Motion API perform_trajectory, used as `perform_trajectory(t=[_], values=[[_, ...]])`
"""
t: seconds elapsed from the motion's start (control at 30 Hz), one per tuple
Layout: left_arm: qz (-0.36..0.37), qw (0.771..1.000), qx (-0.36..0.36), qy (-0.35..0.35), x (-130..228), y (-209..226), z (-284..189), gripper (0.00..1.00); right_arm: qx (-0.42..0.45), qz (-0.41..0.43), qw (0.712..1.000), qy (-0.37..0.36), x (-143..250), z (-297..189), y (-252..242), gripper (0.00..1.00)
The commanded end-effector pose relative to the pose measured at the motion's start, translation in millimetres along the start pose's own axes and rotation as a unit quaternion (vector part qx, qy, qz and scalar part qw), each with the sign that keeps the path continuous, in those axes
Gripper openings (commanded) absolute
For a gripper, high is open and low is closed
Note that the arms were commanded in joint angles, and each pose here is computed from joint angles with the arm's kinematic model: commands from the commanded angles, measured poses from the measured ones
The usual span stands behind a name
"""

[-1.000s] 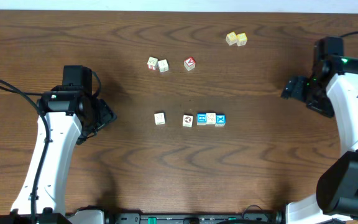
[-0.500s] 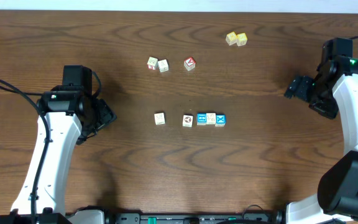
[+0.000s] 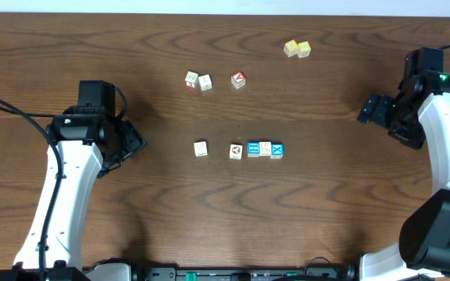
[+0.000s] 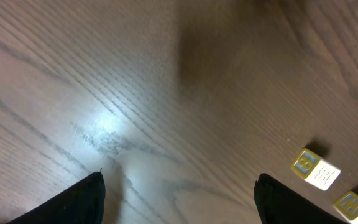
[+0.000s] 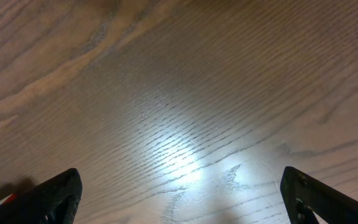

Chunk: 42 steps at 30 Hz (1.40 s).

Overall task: Lift 5 blocks
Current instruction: 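Lower the left gripper to the left end of the block row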

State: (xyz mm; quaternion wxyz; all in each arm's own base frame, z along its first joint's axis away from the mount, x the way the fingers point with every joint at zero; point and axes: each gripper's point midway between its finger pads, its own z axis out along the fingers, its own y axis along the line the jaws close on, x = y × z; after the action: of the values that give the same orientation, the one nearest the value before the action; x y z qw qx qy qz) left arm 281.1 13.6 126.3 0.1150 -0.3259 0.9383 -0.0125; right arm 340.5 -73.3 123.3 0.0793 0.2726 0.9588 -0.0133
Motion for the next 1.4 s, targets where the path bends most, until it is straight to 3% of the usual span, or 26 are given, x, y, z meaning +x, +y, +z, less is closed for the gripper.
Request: perform_trajectory(t=[0.0, 0.3, 0.43, 0.57, 0.73, 0.87, 0.97, 1.07, 1.17, 1.37], values=[[-0.006, 1.000, -0.002, -0.012, -6, 1, -4, 0.77, -0.005, 0.004, 1.000, 0.006, 1, 2, 1, 0.99], [-0.001, 0.997, 0.055, -0.057, -29, -25, -7, 0.77, -0.065, 0.004, 0.997, 0.030, 10, 1, 22, 0.99], [0.148, 0.968, 0.201, 0.013, 4, -82, -12, 0.77, -0.150, 0.001, 0.988, 0.045, 13, -6, 52, 0.99], [0.182, 0.941, 0.270, 0.090, 43, -112, -16, 0.77, -0.184, -0.021, 0.982, 0.042, 15, -10, 75, 0.99], [0.191, 0.934, 0.283, 0.101, 52, -123, -17, 0.77, -0.178, -0.057, 0.981, 0.053, 34, -7, 95, 0.99], [0.249, 0.913, 0.305, 0.102, 74, -146, -22, 0.68, -0.143, -0.087, 0.985, 0.045, 45, 7, 100, 0.99], [0.294, 0.897, 0.309, 0.113, 101, -164, -20, 0.66, -0.140, -0.106, 0.984, 0.036, 51, 17, 109, 0.78], [0.319, 0.896, 0.286, 0.114, 123, -178, -7, 0.50, -0.143, -0.119, 0.982, 0.035, 59, 25, 116, 0.66], [0.285, 0.929, 0.214, 0.097, 127, -178, 18, 0.46, -0.142, -0.124, 0.981, 0.040, 66, 32, 119, 0.66], [0.354, 0.904, 0.225, 0.077, 144, -206, 41, 0.50, -0.138, -0.132, 0.981, 0.048, 73, 37, 117, 0.72]])
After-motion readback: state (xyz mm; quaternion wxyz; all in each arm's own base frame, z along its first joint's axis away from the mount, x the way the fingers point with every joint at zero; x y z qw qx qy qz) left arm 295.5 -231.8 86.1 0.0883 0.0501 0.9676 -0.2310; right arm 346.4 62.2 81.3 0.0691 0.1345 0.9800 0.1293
